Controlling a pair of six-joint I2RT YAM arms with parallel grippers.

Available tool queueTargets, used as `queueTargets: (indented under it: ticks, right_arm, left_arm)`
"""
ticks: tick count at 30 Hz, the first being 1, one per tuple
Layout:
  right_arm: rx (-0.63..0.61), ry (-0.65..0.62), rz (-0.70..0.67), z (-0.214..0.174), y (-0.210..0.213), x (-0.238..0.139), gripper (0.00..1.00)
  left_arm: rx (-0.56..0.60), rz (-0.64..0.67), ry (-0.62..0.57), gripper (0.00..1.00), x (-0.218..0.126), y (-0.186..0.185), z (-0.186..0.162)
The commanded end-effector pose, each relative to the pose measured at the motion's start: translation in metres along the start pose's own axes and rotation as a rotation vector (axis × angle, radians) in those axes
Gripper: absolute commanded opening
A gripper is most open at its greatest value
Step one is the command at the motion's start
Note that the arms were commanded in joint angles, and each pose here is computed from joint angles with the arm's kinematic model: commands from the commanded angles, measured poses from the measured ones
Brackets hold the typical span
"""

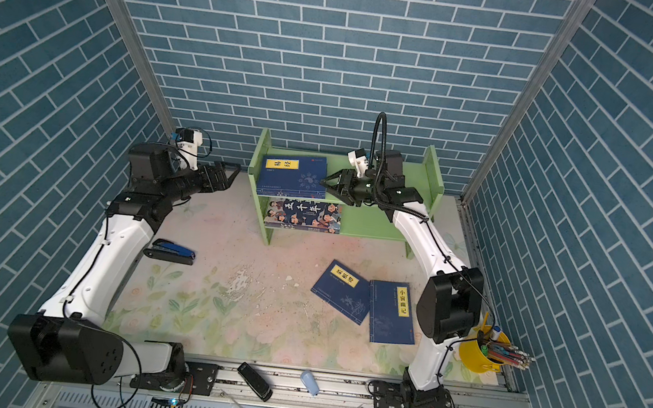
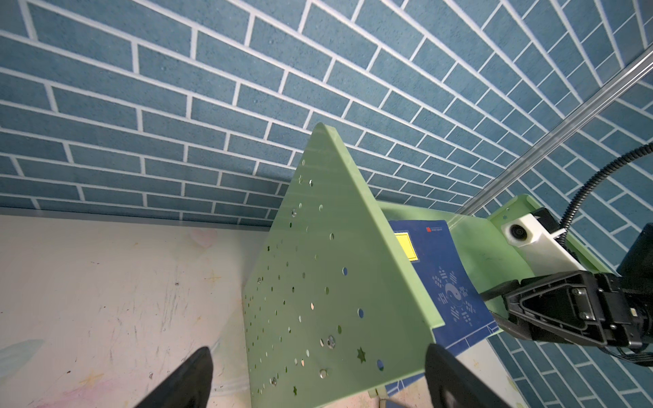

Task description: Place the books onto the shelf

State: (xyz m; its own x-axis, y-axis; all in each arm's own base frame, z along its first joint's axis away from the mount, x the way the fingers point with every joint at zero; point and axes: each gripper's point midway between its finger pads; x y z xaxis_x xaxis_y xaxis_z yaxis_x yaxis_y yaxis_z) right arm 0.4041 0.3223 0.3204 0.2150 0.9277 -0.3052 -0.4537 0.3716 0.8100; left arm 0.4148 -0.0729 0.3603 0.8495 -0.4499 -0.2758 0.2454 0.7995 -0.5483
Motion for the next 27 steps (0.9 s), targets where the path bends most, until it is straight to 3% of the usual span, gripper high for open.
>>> queueTargets:
  ticks: [1, 20, 27]
  right_arm:
    - [-0.007, 0.028, -0.006, -0.004, -0.001, 0.004, 0.51]
    - [-0.009, 0.039, 0.01, -0.009, 0.009, 0.001, 0.51]
    - [-0.01, 0.046, 0.017, -0.011, 0.013, 0.0, 0.51]
  left_arm:
    - [-0.008, 0.012, -0.012, 0.96, 0.004, 0.007, 0.001]
    - [-0.045, -0.002, -0.007, 0.99, 0.02, 0.017, -0.007]
    - [-0.096, 0.06, 0.003, 0.99, 0.027, 0.036, -0.016]
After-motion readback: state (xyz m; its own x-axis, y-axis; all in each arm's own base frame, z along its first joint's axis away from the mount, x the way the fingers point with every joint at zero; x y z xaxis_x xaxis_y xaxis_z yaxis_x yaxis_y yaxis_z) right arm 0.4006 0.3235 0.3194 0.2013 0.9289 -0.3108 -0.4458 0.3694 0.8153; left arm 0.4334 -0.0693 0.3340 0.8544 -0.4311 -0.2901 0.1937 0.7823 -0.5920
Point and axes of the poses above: each gripper's point midway between its finger pads, its own x axis out along the fingers, its own y axis along the line the jaws close on, z = x × y, and after that the axes turned 7 degrees about -x, right-handed
